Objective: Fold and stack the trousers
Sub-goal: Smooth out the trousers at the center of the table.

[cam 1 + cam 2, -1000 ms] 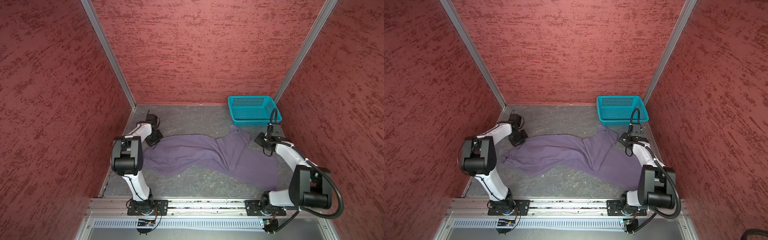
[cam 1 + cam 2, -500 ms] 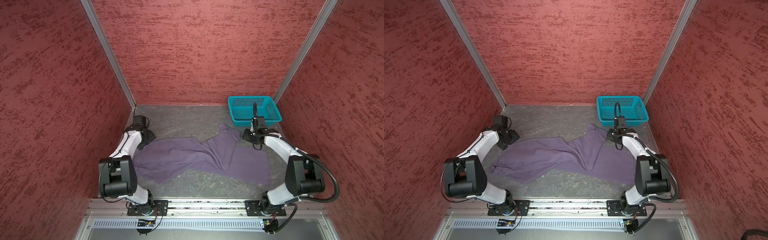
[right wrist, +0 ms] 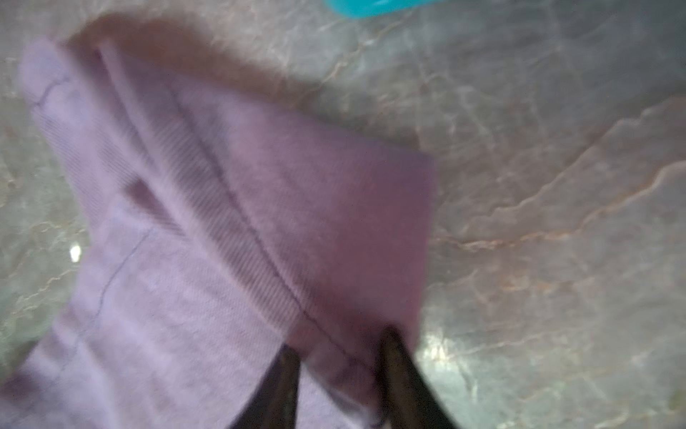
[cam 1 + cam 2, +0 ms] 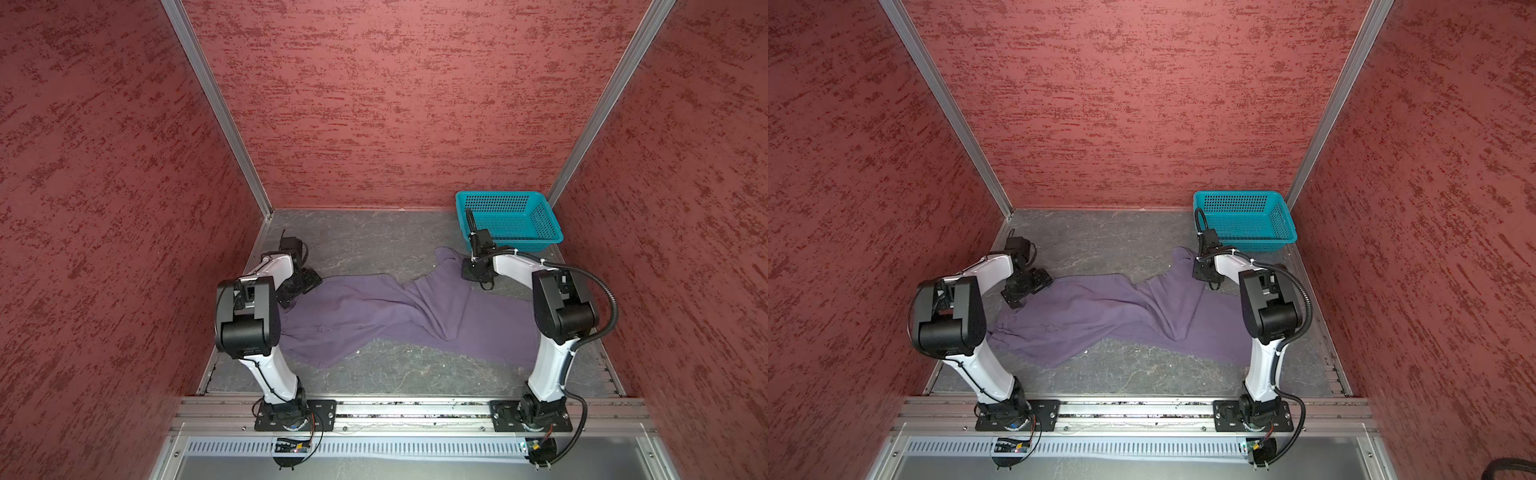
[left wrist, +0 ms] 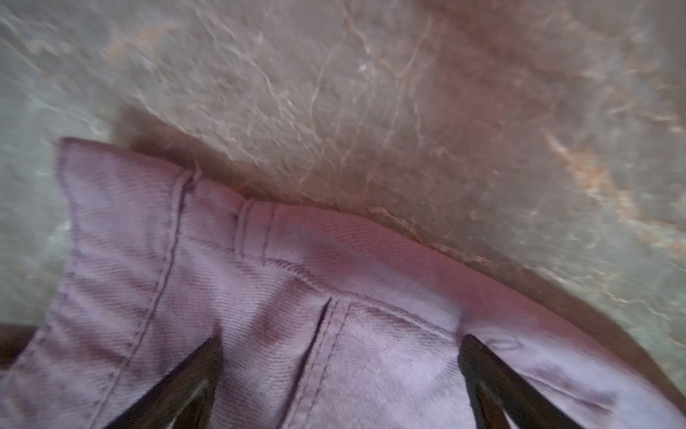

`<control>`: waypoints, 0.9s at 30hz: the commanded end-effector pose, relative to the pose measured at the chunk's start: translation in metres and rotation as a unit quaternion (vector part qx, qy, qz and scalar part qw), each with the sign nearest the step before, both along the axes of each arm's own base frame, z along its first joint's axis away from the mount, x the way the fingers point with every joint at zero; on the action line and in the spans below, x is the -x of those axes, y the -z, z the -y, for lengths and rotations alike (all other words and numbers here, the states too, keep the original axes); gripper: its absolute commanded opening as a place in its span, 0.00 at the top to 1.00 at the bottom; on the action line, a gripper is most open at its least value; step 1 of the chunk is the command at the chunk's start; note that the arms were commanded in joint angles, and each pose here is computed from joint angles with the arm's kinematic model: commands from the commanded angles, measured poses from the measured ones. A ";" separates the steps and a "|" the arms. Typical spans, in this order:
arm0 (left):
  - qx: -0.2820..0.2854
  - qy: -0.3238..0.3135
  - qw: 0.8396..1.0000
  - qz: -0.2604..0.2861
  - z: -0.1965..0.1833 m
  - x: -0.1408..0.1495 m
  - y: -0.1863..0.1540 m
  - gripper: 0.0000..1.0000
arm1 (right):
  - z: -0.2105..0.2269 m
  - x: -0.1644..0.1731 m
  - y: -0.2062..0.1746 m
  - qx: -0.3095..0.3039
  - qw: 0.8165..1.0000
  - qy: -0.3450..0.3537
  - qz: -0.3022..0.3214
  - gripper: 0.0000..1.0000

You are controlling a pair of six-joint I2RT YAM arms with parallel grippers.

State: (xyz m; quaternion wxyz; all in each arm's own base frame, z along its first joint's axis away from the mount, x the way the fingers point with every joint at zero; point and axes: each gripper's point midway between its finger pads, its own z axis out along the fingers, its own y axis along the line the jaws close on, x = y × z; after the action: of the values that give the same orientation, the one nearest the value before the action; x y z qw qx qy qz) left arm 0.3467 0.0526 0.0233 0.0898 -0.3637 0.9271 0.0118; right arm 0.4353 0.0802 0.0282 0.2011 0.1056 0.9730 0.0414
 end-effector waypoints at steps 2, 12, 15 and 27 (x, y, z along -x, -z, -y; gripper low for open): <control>0.007 0.006 1.000 0.002 0.003 -0.008 0.011 0.31 | 0.014 -0.014 -0.016 0.002 0.998 0.042 0.044 1.00; 0.027 -0.005 0.999 0.017 0.007 -0.005 0.012 1.00 | 0.079 0.044 -0.120 -0.052 0.979 0.141 0.140 1.00; 0.023 -0.012 0.999 0.040 0.007 -0.001 -0.006 1.00 | 0.097 0.073 -0.154 -0.055 0.968 0.171 0.176 1.00; -0.023 -0.057 0.985 0.163 -0.021 0.030 -0.105 1.00 | 0.188 0.148 -0.273 -0.013 0.885 0.319 0.339 1.00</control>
State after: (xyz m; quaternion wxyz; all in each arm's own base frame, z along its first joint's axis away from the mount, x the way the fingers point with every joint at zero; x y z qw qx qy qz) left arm 0.3243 0.0588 0.1145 0.2288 -0.3906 0.8907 -0.0410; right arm 0.2902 -0.0895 0.2845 0.5027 0.3653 0.7826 0.0387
